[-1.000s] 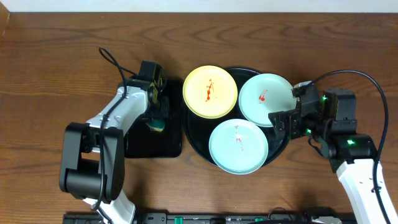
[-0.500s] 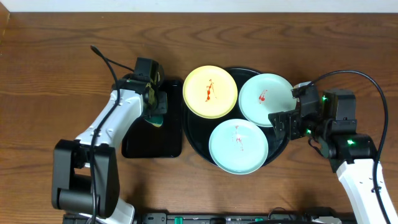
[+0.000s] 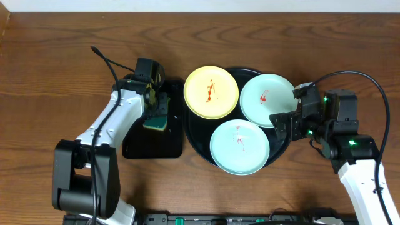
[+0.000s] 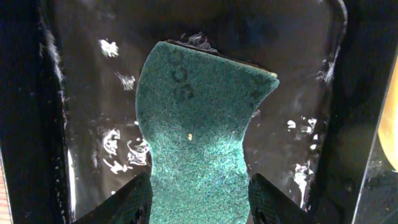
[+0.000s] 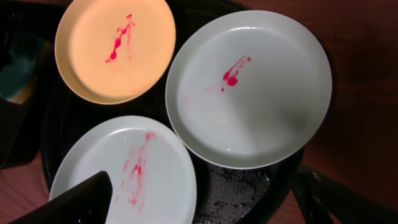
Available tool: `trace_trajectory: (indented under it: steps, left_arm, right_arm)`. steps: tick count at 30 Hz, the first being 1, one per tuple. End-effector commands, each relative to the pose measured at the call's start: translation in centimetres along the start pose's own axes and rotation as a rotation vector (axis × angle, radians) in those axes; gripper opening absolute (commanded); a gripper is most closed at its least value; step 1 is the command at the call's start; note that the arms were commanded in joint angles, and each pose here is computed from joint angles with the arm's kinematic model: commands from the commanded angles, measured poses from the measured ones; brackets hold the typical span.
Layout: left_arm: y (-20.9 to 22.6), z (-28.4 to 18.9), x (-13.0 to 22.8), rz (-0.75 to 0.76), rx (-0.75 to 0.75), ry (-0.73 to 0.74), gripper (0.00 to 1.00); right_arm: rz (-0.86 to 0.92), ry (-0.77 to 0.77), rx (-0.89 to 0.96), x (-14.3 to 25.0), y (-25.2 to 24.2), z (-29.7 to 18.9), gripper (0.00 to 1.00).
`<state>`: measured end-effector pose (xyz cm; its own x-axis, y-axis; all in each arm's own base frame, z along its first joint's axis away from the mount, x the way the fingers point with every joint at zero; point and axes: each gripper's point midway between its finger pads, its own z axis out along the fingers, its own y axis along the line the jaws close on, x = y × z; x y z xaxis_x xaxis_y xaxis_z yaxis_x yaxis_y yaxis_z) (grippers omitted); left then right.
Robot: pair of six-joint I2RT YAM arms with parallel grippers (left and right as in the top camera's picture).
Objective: Clean dirty plates on tray and stack at the side
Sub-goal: 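Grasp the green sponge with the left gripper in the small tray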
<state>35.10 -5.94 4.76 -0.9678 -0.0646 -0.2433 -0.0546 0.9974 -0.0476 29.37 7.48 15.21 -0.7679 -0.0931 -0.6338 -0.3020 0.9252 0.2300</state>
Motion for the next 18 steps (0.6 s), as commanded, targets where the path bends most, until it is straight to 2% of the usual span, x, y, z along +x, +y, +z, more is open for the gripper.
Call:
trace_trajectory:
  steps: [1, 14, 15, 16, 18]
  left_arm:
    - [0.4, 0.1, 0.2, -0.009, -0.015, 0.007, 0.51]
    - [0.7, 3.0, 1.7, -0.008, -0.029, 0.069, 0.52]
    - [0.7, 3.2, 1.8, -0.008, -0.032, 0.077, 0.50]
    - [0.7, 3.4, 1.9, -0.008, -0.033, 0.082, 0.44]
    - [0.8, 3.5, 2.0, -0.008, -0.034, 0.087, 0.19]
  right_arm:
    - [0.003, -0.014, -0.011, -0.6, 0.4, -0.3, 0.92]
    - [0.003, -0.014, -0.011, -0.6, 0.4, -0.3, 0.92]
    - [0.003, -0.014, -0.011, -0.6, 0.4, -0.3, 0.93]
    - [0.003, -0.014, -0.011, -0.6, 0.4, -0.3, 0.92]
    - [0.003, -0.014, -0.011, -0.6, 0.4, -0.3, 0.92]
